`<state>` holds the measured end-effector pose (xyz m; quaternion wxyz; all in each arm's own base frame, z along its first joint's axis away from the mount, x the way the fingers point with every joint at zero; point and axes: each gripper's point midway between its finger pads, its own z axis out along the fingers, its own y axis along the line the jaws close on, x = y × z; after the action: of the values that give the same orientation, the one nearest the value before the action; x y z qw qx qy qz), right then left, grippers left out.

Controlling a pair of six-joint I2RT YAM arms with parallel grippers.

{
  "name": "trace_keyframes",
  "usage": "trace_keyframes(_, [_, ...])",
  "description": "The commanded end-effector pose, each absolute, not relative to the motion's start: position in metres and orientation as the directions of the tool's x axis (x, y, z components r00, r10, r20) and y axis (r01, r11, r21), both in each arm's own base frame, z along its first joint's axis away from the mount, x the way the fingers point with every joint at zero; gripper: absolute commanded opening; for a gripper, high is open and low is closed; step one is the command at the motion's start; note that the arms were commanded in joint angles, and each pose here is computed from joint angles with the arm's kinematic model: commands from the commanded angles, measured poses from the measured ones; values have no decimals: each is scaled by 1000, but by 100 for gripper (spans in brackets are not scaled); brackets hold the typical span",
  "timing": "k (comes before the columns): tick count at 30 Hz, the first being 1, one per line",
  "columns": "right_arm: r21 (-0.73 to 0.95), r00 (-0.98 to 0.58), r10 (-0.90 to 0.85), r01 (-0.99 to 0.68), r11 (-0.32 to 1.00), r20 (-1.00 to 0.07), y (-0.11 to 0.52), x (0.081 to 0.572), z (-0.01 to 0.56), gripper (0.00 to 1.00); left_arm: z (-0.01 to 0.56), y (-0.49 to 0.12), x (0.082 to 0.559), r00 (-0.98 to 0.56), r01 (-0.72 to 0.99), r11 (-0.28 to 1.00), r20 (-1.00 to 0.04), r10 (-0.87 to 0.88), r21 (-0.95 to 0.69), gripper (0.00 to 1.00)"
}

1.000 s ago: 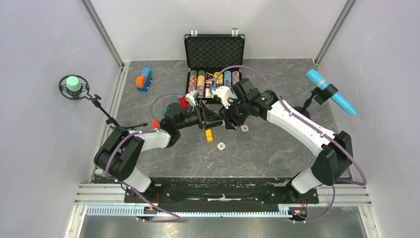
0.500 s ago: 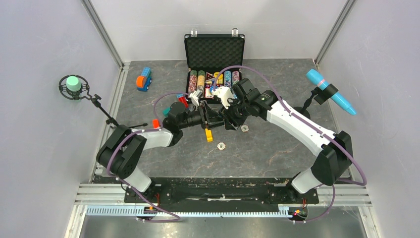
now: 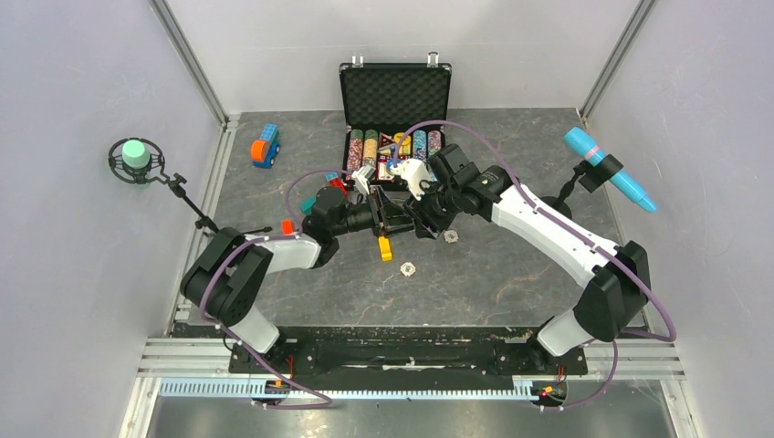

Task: Pack up texas hold em set
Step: Pick up the poker chip from the center of the board.

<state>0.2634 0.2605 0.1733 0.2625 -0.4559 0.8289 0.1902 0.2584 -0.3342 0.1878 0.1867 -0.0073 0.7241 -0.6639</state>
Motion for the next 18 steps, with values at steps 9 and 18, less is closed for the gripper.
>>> trace_keyframes(9, [-7, -336, -585, -863, 505, -739, 270, 279, 222, 0, 195, -342, 251, -933, 281, 84, -292, -209, -956, 41])
trace_keyframes(18, [1, -338, -583, -866, 500, -739, 271, 278, 219, 0, 196, -345, 248, -936, 281, 76, -290, -200, -957, 35])
